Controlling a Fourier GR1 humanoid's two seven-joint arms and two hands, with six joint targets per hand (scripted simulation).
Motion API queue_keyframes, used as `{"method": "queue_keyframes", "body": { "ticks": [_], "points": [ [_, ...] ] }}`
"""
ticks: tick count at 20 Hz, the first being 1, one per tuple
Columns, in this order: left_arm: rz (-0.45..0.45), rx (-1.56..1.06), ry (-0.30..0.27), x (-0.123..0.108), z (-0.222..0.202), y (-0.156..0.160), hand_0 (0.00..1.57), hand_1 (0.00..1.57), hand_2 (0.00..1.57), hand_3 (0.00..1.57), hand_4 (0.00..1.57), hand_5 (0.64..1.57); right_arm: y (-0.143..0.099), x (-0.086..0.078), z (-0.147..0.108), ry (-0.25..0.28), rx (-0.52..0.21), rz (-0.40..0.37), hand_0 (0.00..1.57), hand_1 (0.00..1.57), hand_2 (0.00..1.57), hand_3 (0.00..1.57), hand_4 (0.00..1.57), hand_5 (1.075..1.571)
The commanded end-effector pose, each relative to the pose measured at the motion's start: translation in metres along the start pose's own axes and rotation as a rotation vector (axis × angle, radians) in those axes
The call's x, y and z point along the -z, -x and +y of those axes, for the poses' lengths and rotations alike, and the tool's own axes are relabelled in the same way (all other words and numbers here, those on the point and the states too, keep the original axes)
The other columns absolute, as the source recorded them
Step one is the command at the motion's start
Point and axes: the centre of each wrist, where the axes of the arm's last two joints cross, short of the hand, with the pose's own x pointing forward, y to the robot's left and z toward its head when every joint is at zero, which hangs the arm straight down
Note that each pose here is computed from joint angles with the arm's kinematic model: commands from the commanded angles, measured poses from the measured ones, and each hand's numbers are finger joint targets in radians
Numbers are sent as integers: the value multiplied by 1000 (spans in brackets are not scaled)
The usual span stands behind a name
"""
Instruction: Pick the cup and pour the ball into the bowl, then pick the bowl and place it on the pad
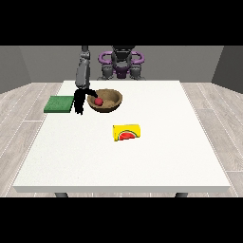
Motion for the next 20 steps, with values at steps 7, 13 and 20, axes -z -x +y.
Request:
{"method": "queue_keyframes", "body": {
  "ticks": [7,13,20],
  "points": [
    [-14,-3,29,14,-3,-19,0,0,0,0,0,1537,20,-2,59,24,-53,176,0,0,0,0,431,1568],
    [-3,-45,41,2,7,-3,0,0,0,0,0,1546,22,-16,10,147,-279,265,1571,1571,1571,1571,1178,1417],
    [128,-18,-68,-27,49,32,0,0,0,0,0,1548,-40,30,23,78,-491,347,1571,1571,1571,1571,1226,1472]
  ]
}}
